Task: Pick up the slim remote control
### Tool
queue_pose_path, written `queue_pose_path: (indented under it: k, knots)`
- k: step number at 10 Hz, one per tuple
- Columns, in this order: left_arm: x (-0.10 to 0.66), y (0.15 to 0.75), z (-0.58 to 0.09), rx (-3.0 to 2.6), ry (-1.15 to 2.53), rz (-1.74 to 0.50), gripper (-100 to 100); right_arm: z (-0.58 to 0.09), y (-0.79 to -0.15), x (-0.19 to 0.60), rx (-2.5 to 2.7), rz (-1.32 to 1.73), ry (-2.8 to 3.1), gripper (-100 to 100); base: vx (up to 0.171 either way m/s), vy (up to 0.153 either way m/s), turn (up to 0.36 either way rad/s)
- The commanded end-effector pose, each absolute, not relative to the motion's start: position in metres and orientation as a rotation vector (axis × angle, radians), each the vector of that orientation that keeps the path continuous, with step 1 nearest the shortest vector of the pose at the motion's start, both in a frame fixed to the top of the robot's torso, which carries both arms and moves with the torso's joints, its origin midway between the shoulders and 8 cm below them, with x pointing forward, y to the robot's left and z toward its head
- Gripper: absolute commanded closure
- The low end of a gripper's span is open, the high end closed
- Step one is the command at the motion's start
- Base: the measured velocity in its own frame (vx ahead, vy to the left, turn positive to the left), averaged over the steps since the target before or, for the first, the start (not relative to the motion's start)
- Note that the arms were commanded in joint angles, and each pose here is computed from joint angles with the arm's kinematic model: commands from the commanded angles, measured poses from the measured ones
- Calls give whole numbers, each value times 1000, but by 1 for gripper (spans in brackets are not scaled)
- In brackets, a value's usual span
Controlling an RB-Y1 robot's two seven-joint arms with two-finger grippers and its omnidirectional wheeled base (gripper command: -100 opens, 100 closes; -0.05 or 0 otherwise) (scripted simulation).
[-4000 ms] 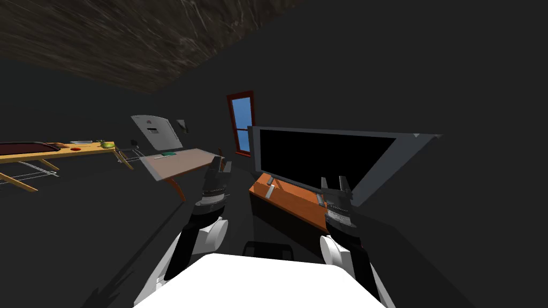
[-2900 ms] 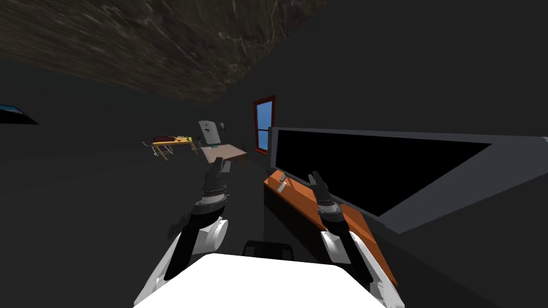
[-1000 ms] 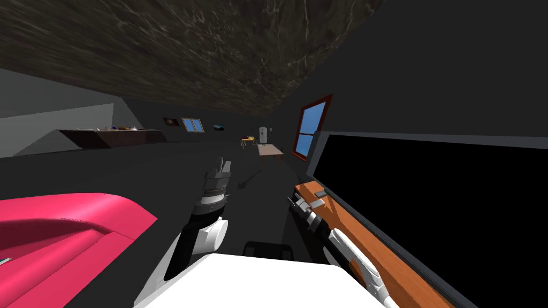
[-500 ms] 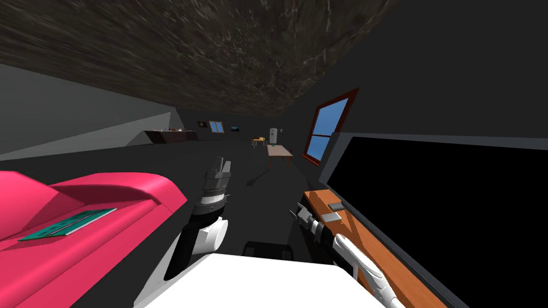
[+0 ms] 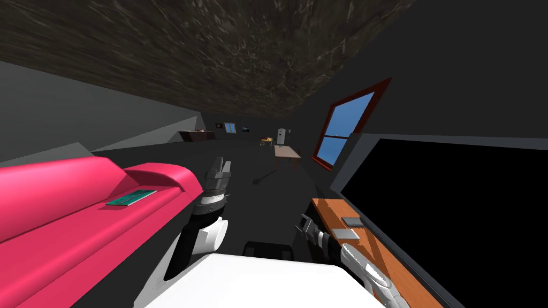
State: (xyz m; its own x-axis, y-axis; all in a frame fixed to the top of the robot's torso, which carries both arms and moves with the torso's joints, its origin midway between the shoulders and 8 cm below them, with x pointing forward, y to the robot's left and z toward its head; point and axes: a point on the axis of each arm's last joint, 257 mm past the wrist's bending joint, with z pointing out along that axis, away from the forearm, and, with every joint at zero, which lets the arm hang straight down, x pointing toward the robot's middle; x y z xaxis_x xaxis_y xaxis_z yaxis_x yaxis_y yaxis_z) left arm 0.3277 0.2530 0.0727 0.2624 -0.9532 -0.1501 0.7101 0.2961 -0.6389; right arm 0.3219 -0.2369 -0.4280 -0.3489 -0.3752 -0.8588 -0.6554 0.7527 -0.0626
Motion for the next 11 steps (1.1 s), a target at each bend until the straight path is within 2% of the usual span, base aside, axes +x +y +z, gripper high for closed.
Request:
queue_pose_path:
  k: [1, 4, 6, 9, 11]
  knots:
    - [328, 253, 73, -501, 575, -1190, 0, -457, -265, 296, -886, 302, 2045, -100, 43, -68, 296]
    - [328, 253, 73, -501, 575, -1190, 0, -499, -308, 249, -1062, 224, 2145, -100, 51, -78, 319]
    - [328, 253, 73, -501, 575, -1190, 0, -506, -321, 244, -1068, 204, 2173, -100, 37, -71, 67]
    - [328, 253, 73, -501, 575, -1190, 0, -538, -376, 188, -1242, 131, 2278, -100, 34, -58, 230]
    - [328, 253, 73, -501, 575, -1190, 0, -539, -377, 187, -1242, 129, 2282, -100, 19, -65, 65]
